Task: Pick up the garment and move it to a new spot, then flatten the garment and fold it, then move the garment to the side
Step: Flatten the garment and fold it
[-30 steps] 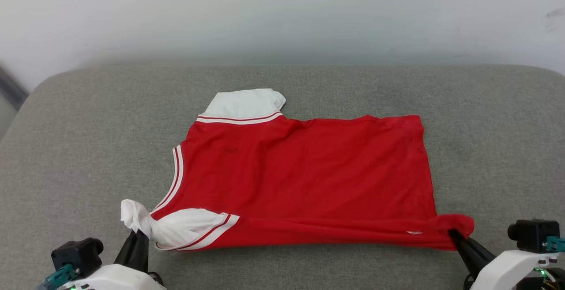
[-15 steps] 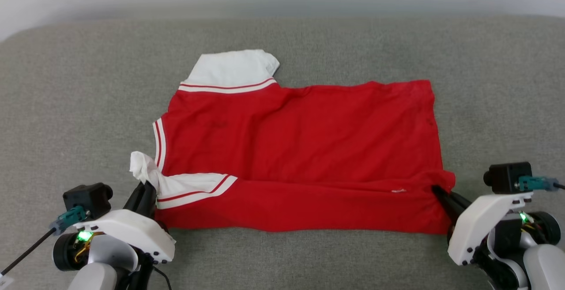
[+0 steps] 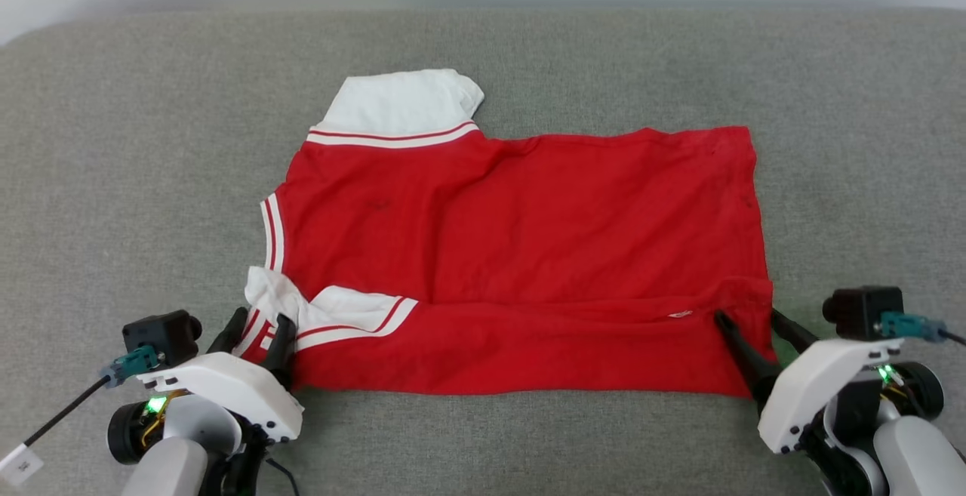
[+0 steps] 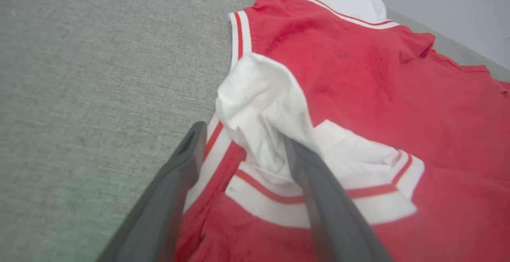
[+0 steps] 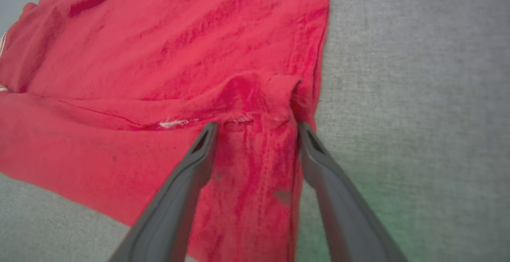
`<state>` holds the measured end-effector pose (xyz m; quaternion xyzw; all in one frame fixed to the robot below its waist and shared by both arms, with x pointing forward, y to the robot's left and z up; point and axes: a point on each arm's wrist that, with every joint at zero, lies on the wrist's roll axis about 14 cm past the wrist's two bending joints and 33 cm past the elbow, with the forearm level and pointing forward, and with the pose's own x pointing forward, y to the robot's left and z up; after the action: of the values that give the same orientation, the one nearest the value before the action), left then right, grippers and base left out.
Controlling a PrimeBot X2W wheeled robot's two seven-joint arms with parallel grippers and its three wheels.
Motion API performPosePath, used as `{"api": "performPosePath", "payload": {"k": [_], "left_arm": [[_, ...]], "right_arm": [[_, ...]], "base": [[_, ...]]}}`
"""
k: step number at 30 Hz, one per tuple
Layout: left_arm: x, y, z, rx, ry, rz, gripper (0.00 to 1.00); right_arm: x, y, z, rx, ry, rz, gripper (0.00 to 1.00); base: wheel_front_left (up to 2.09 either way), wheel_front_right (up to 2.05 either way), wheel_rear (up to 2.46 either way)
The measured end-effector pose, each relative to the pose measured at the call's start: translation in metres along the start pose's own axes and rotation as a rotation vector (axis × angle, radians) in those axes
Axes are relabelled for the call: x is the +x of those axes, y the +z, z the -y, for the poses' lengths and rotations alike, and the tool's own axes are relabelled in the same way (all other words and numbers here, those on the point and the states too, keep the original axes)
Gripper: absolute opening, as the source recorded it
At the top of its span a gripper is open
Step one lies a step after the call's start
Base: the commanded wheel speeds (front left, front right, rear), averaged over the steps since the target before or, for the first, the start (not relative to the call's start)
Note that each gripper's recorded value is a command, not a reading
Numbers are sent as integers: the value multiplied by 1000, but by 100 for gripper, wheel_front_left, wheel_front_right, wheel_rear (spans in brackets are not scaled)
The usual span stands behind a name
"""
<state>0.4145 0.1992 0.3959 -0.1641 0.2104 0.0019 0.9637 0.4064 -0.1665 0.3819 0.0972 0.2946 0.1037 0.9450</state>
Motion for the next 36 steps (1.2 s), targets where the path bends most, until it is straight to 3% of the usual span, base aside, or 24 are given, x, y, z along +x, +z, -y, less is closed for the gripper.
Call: {"api": "performPosePath", "payload": {"k": [5,11,17,24,35,36], "left_arm": [[-11,13,-4,44,-13,-6,100],[-31,33,-11,121,-19,-35,100],[-49,26,-11,216,-37,-189,100],[-53,1,-19,234,-21,-392,100],[-35,-49,-29,187,-20,-661,100],[-33,-51,-28,182,-28,-681,77]], "right_arm": [[-18,11,-2,-19,7,124,100],[-52,72,-4,-105,3,415,100],[-90,104,-10,-131,-19,582,100],[-115,114,-15,-113,-55,656,100],[-109,100,2,-61,-130,613,100],[-109,99,6,-59,-141,605,100]], "base": [[0,0,0],[0,0,0],[0,0,0],[0,0,0],[0,0,0],[0,0,0]]}}
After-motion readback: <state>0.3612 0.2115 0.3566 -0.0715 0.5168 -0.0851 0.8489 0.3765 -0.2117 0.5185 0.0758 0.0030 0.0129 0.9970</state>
